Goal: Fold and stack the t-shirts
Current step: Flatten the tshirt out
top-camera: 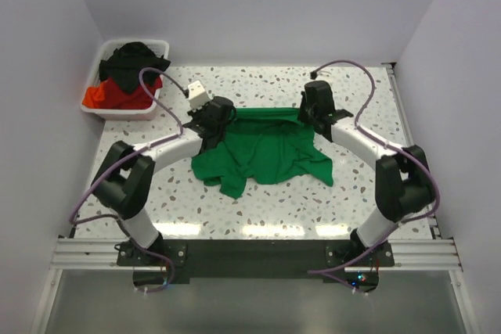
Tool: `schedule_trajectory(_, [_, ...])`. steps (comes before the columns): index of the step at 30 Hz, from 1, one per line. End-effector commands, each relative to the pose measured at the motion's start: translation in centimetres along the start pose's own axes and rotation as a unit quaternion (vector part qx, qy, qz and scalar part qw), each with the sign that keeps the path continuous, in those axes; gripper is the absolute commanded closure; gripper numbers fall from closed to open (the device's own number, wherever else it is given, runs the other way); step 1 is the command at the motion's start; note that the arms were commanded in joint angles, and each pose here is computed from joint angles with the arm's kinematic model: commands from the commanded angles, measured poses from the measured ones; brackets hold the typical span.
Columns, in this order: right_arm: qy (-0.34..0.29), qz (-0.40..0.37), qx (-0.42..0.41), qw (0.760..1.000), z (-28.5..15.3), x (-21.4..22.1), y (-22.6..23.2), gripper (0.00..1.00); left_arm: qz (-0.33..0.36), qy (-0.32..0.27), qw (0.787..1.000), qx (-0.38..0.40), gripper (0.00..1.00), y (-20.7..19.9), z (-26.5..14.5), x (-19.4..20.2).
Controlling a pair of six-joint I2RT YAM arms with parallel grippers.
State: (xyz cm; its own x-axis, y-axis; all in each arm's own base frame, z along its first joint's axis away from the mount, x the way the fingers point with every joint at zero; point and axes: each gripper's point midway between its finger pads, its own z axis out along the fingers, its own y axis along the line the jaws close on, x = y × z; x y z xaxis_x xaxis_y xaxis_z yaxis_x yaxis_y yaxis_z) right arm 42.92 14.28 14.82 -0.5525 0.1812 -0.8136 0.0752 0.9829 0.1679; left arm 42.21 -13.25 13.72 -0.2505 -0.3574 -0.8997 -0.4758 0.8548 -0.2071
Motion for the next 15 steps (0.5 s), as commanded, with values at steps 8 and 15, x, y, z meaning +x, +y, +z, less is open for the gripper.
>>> schedule_trajectory(8, [-0.069, 0.046, 0.037, 0.996, 10.7, -8.3, -4.0, 1.00, -0.032, -0.030, 0.999, 0.020, 1.00, -6.4, 10.5, -3.2])
schedule_trajectory(15, [-0.068, 0.028, 0.028, 0.997, 15.6, -10.0, -3.7, 1.00, 0.006, -0.031, 0.998, 0.053, 0.84, -10.4, 14.6, -2.9])
